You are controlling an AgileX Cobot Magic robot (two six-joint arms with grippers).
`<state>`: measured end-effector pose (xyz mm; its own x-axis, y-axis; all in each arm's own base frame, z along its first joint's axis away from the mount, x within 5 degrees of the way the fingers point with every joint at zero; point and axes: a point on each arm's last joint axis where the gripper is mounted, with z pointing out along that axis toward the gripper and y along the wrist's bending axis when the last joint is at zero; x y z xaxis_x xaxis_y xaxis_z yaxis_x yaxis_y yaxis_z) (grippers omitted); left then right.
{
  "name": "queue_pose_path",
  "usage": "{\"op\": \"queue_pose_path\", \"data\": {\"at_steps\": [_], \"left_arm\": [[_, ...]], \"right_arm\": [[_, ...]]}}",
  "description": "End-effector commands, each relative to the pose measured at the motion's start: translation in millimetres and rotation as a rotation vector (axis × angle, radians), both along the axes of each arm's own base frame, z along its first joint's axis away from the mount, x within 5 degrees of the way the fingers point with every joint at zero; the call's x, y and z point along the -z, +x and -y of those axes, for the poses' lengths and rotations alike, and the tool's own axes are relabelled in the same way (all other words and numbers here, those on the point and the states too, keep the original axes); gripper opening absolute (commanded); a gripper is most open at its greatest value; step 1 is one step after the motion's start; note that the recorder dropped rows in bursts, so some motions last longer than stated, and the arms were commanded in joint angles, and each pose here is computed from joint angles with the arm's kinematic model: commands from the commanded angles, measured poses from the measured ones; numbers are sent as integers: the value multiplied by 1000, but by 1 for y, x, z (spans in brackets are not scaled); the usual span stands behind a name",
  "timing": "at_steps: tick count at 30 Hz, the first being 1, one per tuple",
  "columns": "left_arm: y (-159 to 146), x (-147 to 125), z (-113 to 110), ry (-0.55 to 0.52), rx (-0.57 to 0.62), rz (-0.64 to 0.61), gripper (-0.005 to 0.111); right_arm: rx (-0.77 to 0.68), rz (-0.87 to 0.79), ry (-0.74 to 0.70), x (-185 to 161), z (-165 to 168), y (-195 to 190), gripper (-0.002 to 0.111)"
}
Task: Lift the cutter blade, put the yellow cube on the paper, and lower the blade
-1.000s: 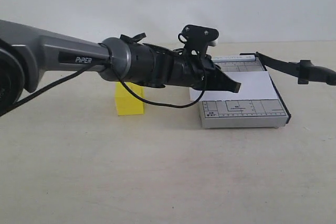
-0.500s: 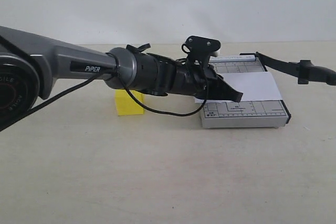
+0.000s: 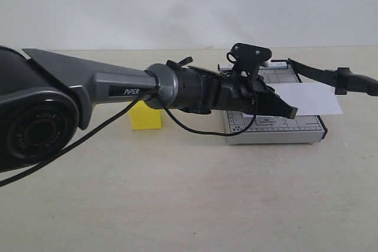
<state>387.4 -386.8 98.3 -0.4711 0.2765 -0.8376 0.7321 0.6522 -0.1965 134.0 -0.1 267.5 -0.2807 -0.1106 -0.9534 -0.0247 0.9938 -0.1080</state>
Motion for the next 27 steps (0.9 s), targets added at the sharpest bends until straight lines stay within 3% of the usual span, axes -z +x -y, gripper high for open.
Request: {"op": "queue_pose_path", "data": {"at_steps": [1, 8, 14, 15, 22, 27], "left_arm": [[1, 0, 7, 0, -19, 17, 4], [1, -1, 8, -6, -13, 18, 4], [1, -41, 8, -56, -13, 68, 4], [3, -59, 6, -67, -37, 98, 4], [6, -102, -13, -70, -217, 142, 4], [-8, -116, -49, -43, -444, 81, 4]], "right_arm": [[2, 11, 6, -1, 0, 0, 0], [3, 5, 5, -1, 0, 0, 0], [3, 5, 5, -1, 0, 0, 0], [3, 5, 5, -1, 0, 0, 0], [6, -6, 5, 0, 0, 0, 0], [6, -6, 5, 0, 0, 0, 0]]}}
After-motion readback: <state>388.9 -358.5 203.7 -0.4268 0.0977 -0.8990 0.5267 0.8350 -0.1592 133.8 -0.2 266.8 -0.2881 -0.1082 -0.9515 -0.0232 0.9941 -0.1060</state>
